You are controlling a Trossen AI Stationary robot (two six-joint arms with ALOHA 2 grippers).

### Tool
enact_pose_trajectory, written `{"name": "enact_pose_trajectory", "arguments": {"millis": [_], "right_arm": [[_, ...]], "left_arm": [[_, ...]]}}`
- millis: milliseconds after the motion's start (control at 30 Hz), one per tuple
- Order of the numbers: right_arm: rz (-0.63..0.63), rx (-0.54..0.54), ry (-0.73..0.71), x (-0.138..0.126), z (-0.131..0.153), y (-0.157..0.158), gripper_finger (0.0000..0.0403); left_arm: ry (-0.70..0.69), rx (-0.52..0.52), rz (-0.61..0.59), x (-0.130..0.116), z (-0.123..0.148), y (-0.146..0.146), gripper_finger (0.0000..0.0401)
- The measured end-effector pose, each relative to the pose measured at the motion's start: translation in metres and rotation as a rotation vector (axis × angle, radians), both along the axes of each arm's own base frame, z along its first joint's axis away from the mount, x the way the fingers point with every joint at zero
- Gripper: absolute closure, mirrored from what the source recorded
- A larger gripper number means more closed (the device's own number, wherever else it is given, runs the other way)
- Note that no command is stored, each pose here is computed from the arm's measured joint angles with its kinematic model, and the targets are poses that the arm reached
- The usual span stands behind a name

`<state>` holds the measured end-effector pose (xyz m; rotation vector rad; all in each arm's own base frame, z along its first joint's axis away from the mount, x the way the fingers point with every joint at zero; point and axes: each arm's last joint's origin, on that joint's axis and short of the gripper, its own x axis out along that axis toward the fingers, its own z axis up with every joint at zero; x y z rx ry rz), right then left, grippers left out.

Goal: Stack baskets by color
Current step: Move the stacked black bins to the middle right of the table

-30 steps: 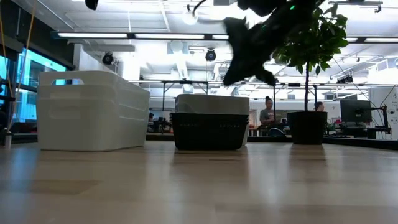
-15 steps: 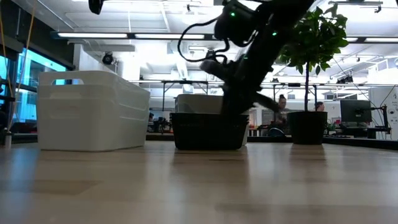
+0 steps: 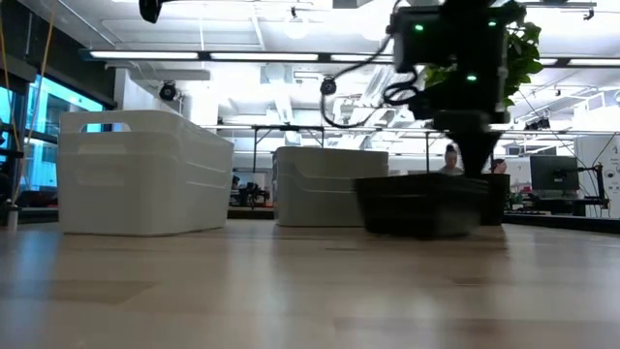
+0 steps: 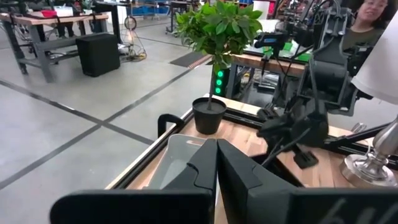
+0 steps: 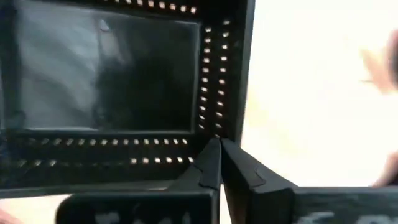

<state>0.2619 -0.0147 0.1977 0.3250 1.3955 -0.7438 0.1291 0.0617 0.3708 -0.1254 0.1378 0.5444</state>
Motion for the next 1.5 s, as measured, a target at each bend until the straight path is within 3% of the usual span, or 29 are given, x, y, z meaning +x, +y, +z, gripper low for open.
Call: {"name": "enact_pose_trajectory", "arguments": {"millis": [133, 300, 433, 500, 600, 700, 1067, 1300, 1500], "right_arm": [[0.093, -0.030, 0.106, -0.029, 0.000, -0.009, 0.0403], [0.138, -0.061, 0.081, -0.052, 0.001, -0.018, 0.0403], [0.107, -0.127, -0.134, -0.054, 0.023, -0.021, 0.0403], [0.085, -0.149, -0.313, -0.048, 0.037, -0.021, 0.0403], [0.076, -0.129, -0.551, -0.034, 0.051, -0.021, 0.0403], [0.083, -0.087, -0.655, -0.016, 0.049, -0.019, 0.0403], [0.121, 0.094, -0.536, 0.039, -0.021, -0.003, 0.0403], [0.225, 0.151, -0.413, 0.047, -0.020, 0.006, 0.0403], [0.259, 0.153, -0.250, 0.028, -0.013, 0.009, 0.0403]], "left_arm": [[-0.007, -0.005, 0.001, 0.000, 0.000, 0.000, 0.0401], [-0.036, -0.011, 0.005, 0.000, 0.002, 0.000, 0.0401], [-0.061, -0.007, 0.006, 0.000, 0.005, 0.000, 0.0401], [-0.069, -0.015, 0.007, 0.001, 0.005, 0.000, 0.0401], [-0.070, -0.016, 0.008, 0.001, 0.005, 0.000, 0.0401], [-0.070, -0.016, 0.008, 0.001, 0.005, 0.000, 0.0401], [-0.079, -0.011, 0.010, 0.001, 0.006, 0.000, 0.0401], [-0.079, -0.012, 0.007, 0.001, 0.006, 0.000, 0.0401], [-0.078, -0.012, 0.007, 0.001, 0.006, 0.000, 0.0401]]}}
